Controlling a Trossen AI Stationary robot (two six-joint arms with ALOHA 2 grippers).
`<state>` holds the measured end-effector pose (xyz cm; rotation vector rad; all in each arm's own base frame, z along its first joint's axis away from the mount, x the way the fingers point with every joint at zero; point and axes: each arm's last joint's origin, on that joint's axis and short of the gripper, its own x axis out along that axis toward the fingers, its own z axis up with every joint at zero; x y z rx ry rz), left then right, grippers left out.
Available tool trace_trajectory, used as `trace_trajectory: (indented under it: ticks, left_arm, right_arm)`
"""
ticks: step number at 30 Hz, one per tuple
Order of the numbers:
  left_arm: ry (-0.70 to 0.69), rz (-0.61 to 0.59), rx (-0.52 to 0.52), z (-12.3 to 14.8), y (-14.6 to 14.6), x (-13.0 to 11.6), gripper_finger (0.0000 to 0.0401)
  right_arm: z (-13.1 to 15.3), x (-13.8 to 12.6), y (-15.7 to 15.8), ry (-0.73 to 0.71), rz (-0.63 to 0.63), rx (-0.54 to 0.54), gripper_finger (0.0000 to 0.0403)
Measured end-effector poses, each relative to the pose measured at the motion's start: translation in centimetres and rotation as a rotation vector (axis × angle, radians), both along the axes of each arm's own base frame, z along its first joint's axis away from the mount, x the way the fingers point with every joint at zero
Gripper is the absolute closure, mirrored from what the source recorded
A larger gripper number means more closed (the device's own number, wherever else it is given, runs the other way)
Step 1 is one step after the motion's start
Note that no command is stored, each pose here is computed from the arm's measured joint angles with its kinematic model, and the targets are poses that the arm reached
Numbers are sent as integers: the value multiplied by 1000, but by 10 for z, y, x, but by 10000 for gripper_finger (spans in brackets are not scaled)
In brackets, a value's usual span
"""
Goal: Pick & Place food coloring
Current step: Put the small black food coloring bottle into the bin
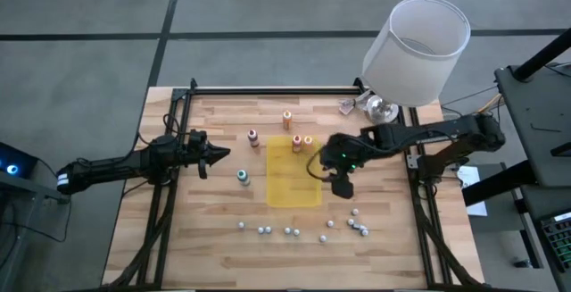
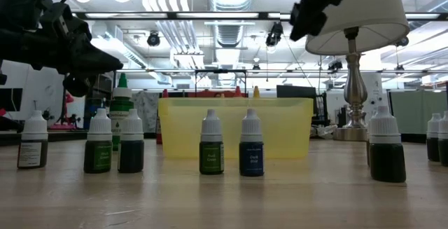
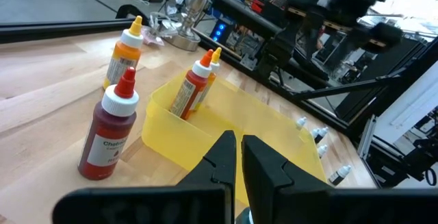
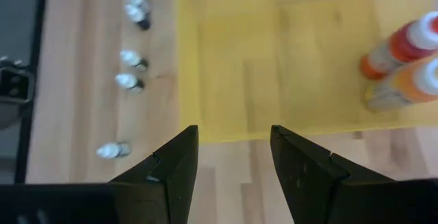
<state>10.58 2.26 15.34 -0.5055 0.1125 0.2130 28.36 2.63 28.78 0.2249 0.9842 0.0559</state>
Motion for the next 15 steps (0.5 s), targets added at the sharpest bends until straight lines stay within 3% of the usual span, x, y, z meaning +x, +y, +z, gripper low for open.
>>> trace_trajectory:
  ticks: [15]
  left_arm:
    - [0,0,0,0,0,0,401]
  right_arm:
    - [-21,-32,15,61,-29,65,229]
